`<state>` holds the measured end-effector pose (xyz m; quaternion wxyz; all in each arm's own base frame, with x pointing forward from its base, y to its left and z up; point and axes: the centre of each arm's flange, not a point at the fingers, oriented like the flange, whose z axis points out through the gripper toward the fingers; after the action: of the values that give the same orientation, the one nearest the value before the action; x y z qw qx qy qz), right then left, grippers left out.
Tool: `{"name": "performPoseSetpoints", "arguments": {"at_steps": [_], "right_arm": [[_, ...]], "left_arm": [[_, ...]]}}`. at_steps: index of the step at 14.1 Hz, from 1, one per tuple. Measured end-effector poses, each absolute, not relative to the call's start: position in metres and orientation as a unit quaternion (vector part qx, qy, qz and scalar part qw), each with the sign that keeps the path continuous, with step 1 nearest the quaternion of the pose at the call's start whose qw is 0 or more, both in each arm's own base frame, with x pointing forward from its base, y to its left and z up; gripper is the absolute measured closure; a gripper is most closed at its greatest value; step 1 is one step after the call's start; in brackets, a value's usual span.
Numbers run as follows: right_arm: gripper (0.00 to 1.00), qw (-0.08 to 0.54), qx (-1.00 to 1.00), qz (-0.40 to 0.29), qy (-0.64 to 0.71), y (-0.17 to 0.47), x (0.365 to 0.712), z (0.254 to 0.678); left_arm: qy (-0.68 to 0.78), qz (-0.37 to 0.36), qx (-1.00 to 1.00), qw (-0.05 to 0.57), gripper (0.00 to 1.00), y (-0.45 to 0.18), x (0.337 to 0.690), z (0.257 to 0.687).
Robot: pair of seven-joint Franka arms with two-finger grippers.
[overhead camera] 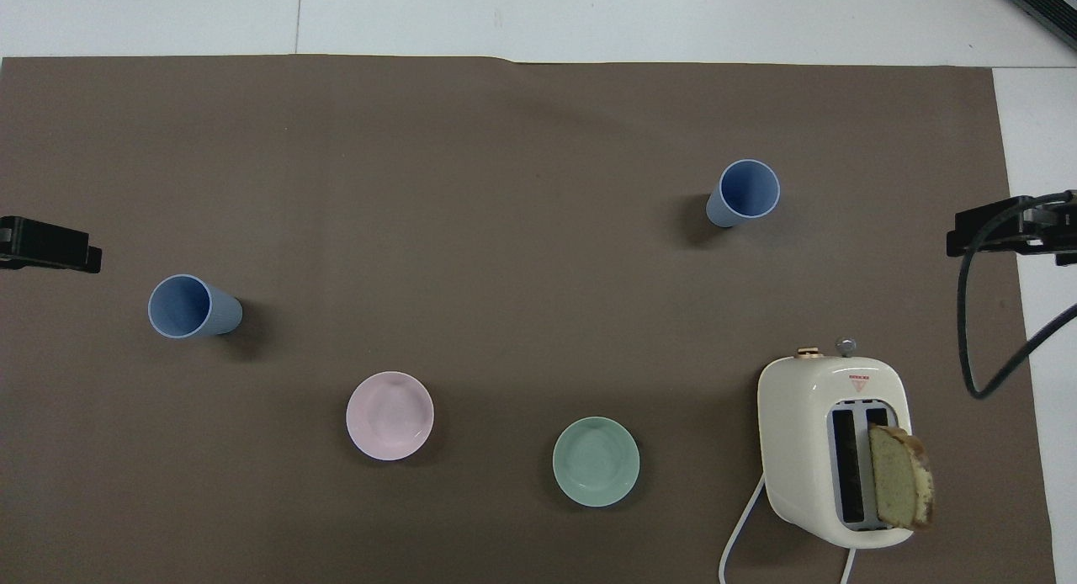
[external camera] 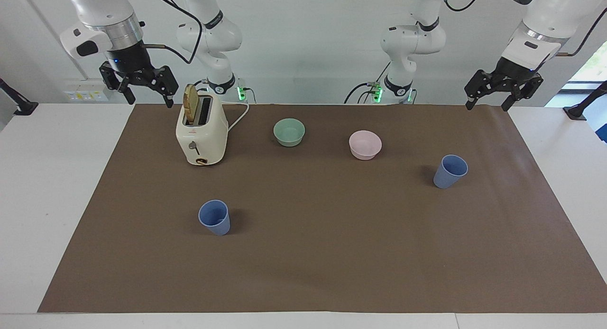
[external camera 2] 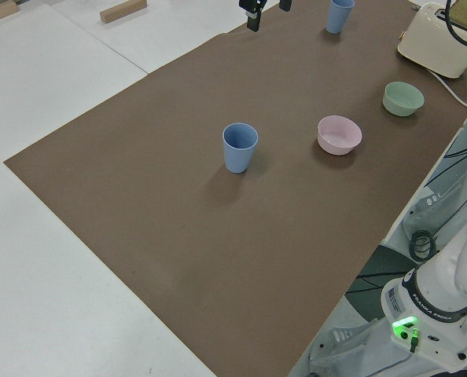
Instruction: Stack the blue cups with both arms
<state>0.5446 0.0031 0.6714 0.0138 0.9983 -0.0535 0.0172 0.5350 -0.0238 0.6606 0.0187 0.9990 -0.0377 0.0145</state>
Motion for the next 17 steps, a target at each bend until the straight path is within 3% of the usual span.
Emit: {"name": "performPoseSetpoints", "arguments": {"at_steps": [13, 17], "right_arm": [[0.0, 0.014, 0.998, 0.017, -0.054, 0.003, 0.543, 0.671], [0.0, 0.014, 0.998, 0.017, -0.054, 0.003, 0.543, 0.671]], "left_arm": [[-0.022, -0.001, 1.0, 0.019, 0.0, -0.015, 0.531, 0.657], [-0.008, -0.008, 1.0, 0.019, 0.0, -0.003, 0.536, 0.632]]}}
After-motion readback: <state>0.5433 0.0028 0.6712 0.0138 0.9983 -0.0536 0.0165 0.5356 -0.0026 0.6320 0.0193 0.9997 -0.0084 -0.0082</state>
